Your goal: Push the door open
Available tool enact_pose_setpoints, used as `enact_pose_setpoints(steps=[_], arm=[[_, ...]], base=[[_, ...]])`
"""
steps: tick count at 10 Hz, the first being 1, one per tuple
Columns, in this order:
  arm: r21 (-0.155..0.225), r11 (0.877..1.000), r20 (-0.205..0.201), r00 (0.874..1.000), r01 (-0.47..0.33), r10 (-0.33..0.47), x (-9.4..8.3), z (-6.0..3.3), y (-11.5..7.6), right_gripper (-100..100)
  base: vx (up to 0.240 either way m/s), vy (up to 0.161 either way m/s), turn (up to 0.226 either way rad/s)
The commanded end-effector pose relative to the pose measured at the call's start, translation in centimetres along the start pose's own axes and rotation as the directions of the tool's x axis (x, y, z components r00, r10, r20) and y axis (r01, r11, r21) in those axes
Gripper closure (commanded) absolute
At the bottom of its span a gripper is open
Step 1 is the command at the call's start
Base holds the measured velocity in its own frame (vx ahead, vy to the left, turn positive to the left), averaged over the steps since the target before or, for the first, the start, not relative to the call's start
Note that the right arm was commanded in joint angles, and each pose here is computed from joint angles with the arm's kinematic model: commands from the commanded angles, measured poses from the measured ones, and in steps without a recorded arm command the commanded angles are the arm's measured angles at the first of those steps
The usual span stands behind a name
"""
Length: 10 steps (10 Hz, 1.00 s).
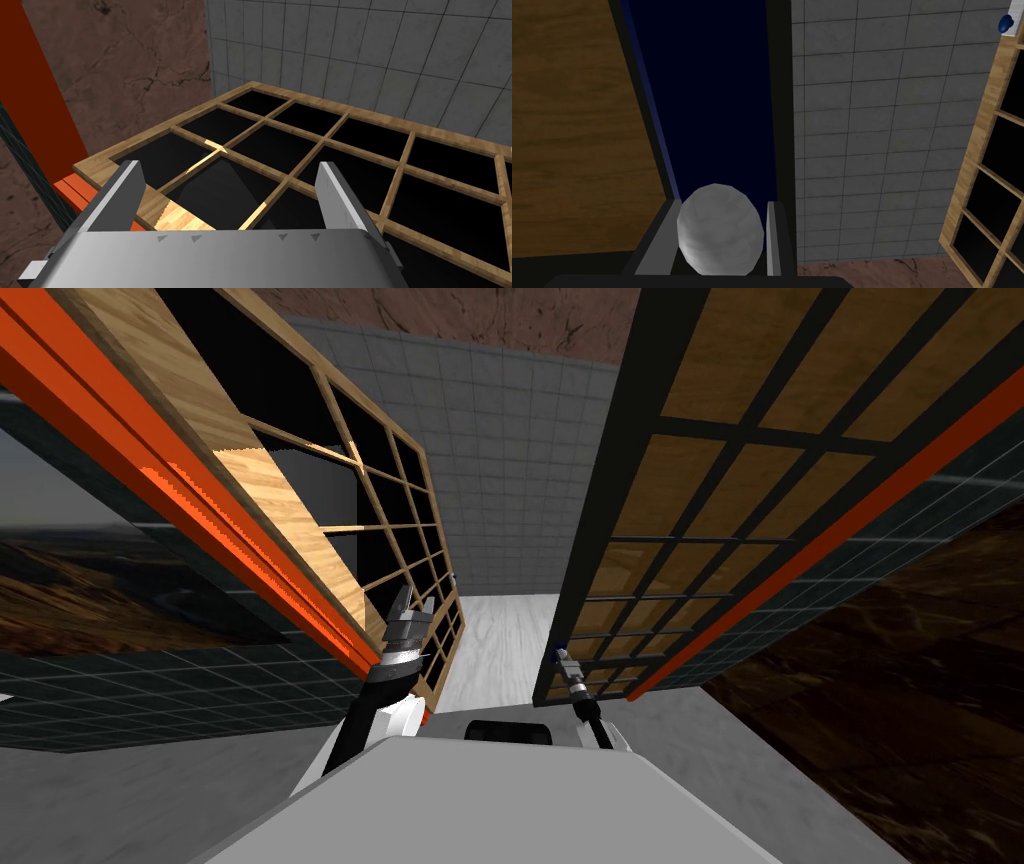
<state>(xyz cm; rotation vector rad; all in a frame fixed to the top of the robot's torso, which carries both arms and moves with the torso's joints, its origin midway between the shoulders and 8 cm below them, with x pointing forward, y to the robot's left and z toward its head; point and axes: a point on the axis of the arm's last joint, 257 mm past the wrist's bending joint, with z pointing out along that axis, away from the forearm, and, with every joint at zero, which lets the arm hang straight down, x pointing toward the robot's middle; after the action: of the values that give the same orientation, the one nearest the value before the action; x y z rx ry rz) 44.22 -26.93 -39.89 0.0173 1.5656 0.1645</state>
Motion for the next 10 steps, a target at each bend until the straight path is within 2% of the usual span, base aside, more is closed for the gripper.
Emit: enact_pose_setpoints(steps=[1, 3, 6, 7, 9, 10], arm=[[0.007, 0.999, 0.021, 0.999, -0.046, 0.046, -0.8, 0.29, -0.4, 100], [0.019, 0.994, 0.030, 0.994, -0.108, 0.107, -1.0, 0.22, -0.8, 100], [0.037, 0.977, 0.051, 0.977, -0.210, 0.208, -1.4, 0.08, -1.6, 100], [0.037, 0.975, 0.051, 0.975, -0.217, 0.215, -1.4, 0.08, -1.6, 100], [0.049, 0.954, 0.070, 0.954, -0.296, 0.293, -1.7, -0.05, -2.2, 100], [0.048, 0.952, 0.070, 0.952, -0.301, 0.297, -1.7, -0.05, -2.2, 100]], base=[[0.039, -0.003, 0.031], [0.038, 0.000, 0.032], [0.049, -0.001, 0.038], [0.045, 0.000, 0.015], [0.046, -0.002, 0.038], [0.037, 0.000, 0.016]])
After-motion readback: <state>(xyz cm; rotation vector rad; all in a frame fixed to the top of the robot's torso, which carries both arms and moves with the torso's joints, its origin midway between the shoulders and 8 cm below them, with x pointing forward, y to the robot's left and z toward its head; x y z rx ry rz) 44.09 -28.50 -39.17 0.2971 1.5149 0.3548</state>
